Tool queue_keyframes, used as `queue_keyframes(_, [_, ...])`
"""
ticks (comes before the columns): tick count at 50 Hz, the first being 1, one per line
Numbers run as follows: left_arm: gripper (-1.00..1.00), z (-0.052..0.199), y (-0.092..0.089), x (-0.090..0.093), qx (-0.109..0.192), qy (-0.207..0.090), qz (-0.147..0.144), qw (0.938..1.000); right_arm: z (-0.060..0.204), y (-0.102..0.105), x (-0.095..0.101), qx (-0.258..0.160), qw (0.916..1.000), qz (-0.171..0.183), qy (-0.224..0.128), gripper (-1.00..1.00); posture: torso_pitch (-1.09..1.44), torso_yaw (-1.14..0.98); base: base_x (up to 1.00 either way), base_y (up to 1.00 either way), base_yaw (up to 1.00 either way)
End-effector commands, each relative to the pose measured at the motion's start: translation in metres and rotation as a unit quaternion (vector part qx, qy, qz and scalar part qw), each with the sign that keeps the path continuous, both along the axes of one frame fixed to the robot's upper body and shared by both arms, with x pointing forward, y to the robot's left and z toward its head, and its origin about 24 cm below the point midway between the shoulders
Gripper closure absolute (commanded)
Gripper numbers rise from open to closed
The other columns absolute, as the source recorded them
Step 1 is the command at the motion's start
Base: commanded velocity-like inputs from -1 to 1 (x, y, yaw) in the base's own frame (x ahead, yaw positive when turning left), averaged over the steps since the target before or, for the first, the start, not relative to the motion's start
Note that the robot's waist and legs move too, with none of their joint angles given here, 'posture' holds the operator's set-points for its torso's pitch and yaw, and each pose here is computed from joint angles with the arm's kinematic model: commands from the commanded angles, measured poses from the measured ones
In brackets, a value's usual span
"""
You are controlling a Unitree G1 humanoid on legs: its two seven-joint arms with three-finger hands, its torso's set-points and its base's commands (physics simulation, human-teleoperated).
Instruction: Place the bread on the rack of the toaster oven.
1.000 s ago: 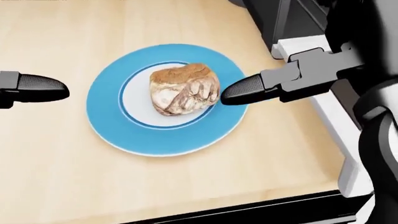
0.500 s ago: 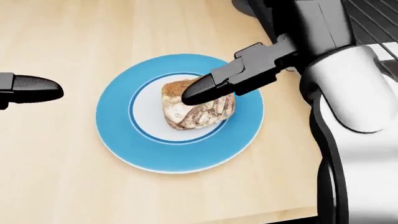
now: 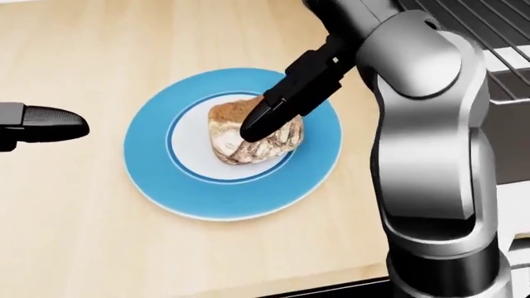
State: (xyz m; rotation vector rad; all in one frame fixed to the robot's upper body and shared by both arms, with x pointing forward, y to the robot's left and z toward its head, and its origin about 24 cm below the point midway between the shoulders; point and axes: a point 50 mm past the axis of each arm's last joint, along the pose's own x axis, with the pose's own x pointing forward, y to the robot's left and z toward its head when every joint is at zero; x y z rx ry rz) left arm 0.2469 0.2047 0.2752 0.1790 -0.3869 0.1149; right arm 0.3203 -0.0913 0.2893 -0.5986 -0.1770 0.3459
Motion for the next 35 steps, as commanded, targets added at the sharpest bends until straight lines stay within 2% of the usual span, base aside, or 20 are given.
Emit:
queue_keyframes(1, [-1.0, 0.011, 0.0, -0.005, 0.008, -0.036, 0.003, 0.9993, 0.017, 0.002, -0.004, -0.012, 0.9992, 0.006, -0.038, -1.0, 0.0, 0.0, 0.0, 0.0, 0.0])
queue_keyframes(9, [-1.0, 0.01, 0.0, -0.007, 0.007, -0.033, 0.001, 0.9994, 0.016, 0.003, 0.011, -0.046, 0.9986, 0.012, -0.022, -1.0, 0.0, 0.0, 0.0, 0.0, 0.0])
queue_keyframes(20, [-1.0, 0.006, 0.002, -0.009, 0.007, -0.031, 0.0, 0.9995, 0.017, 0.014, 0.019, -0.076, 0.9966, 0.033, -0.003, -1.0, 0.0, 0.0, 0.0, 0.0, 0.0])
queue_keyframes(24, [-1.0, 0.005, 0.002, -0.009, 0.006, -0.031, 0.0, 0.9995, 0.017, 0.02, 0.021, -0.089, 0.9949, 0.047, 0.003, -1.0, 0.0, 0.0, 0.0, 0.0, 0.0])
queue_keyframes(25, [-1.0, 0.004, 0.002, -0.011, 0.008, -0.031, 0.0, 0.9995, 0.013, 0.022, 0.029, -0.109, 0.9925, 0.054, 0.017, -1.0, 0.0, 0.0, 0.0, 0.0, 0.0])
queue_keyframes(27, [-1.0, 0.004, 0.002, -0.011, 0.007, -0.03, 0.0, 0.9995, 0.012, 0.023, 0.032, -0.117, 0.9913, 0.057, 0.022, -1.0, 0.0, 0.0, 0.0, 0.0, 0.0])
queue_keyframes(35, [-1.0, 0.004, 0.002, -0.01, 0.007, -0.03, -0.001, 0.9995, 0.012, 0.028, 0.035, -0.131, 0.9888, 0.066, 0.028, -1.0, 0.0, 0.0, 0.0, 0.0, 0.0])
